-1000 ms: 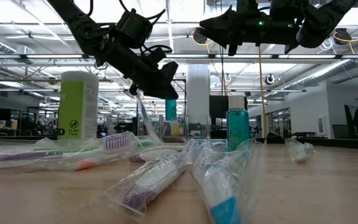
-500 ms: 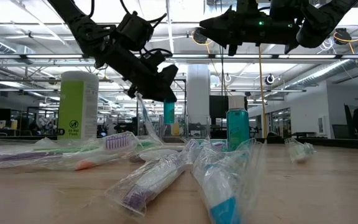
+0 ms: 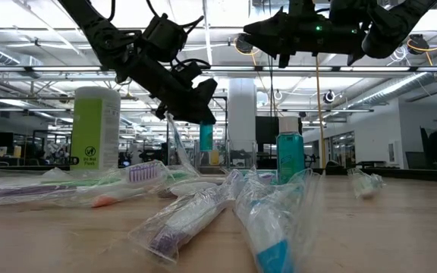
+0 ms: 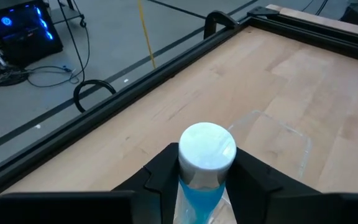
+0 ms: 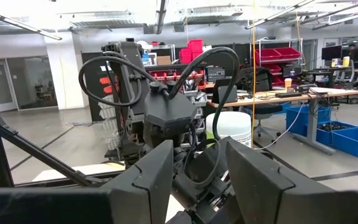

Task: Pick & Place toothbrushing station
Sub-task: Put the left blue mouthwash into the transparent organizer

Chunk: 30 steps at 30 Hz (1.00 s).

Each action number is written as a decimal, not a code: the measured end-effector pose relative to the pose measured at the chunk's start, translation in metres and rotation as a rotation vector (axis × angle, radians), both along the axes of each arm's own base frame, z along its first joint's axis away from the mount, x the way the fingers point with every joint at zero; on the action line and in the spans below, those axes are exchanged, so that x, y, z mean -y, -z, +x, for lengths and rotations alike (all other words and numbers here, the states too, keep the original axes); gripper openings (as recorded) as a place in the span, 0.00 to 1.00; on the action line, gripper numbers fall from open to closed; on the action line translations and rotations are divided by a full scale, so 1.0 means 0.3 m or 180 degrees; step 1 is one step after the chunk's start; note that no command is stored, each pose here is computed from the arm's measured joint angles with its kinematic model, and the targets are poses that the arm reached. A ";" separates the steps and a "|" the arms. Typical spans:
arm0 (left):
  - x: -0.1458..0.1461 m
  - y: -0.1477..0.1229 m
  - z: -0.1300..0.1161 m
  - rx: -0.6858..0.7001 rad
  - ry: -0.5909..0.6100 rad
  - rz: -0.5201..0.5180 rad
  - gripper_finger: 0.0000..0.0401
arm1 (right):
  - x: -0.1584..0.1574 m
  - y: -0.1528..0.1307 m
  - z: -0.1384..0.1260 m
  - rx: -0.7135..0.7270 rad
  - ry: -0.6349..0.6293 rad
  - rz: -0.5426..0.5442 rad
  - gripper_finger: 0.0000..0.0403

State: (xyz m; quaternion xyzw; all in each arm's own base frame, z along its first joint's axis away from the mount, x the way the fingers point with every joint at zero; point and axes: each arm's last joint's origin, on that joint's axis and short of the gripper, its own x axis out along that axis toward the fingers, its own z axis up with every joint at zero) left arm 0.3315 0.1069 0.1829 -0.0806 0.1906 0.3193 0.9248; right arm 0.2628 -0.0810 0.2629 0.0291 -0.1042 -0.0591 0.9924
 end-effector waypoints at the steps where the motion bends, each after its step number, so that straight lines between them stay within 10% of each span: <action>1: 0.000 0.000 0.000 0.0000 0.0000 0.0000 0.30 | 0.000 0.000 0.000 0.0000 0.0000 0.0000 0.35; 30: -0.001 0.072 0.026 -0.0032 -0.0020 -0.0085 0.30 | 0.000 -0.001 0.000 0.0006 -0.0001 0.0003 0.35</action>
